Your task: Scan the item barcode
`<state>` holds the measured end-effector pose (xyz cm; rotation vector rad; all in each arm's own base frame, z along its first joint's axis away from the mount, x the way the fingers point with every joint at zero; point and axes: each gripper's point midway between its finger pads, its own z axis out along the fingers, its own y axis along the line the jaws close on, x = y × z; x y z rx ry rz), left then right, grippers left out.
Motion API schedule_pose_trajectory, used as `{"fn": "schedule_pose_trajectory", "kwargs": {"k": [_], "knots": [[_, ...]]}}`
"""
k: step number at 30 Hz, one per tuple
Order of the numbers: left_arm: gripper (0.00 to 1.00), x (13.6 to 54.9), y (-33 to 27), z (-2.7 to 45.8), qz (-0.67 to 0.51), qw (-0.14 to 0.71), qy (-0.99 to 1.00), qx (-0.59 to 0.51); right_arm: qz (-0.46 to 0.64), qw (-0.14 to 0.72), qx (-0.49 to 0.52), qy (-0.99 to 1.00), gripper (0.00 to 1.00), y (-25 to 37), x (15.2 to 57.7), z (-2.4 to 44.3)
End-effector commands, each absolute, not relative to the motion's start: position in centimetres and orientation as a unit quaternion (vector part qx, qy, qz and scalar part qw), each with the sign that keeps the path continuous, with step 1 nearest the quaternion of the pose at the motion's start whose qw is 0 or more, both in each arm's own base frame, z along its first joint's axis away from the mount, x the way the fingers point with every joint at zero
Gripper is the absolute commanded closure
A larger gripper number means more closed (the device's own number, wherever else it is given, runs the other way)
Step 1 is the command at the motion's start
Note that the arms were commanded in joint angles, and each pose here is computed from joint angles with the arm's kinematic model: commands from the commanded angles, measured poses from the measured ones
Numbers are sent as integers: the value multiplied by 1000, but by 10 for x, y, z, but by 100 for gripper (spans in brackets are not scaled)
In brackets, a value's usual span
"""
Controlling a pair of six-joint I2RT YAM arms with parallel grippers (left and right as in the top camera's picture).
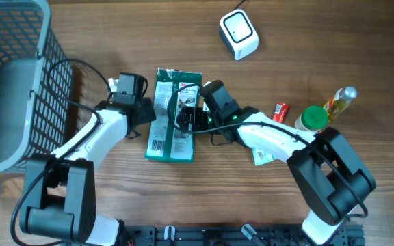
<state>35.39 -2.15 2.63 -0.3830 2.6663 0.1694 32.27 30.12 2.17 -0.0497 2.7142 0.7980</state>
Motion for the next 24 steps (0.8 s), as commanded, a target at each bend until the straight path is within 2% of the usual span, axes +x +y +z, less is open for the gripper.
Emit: {"fn": "schedule_pose_trajectory", "kwargs": {"k": [1,5,10,13,14,18,24], "knots": [[0,363,-54,27,-36,215,968,-123,253,136,-5,958,0,292,315,-2],[0,365,-75,29,-111,200,953,-199,257,138,-5,957,0,292,318,-1],[0,363,-72,28,-97,201,960,-166,280,126,-6,952,0,295,317,3],[59,361,-71,27,-87,200,967,-132,285,123,-19,950,0,296,316,4],[96,360,-71,27,-86,199,968,-130,285,123,-19,950,0,296,316,3],[96,372,-74,45,-84,218,969,-85,285,123,-19,951,0,296,316,3],[96,387,-73,76,-85,225,967,-88,286,124,-19,950,0,296,316,4]]}}
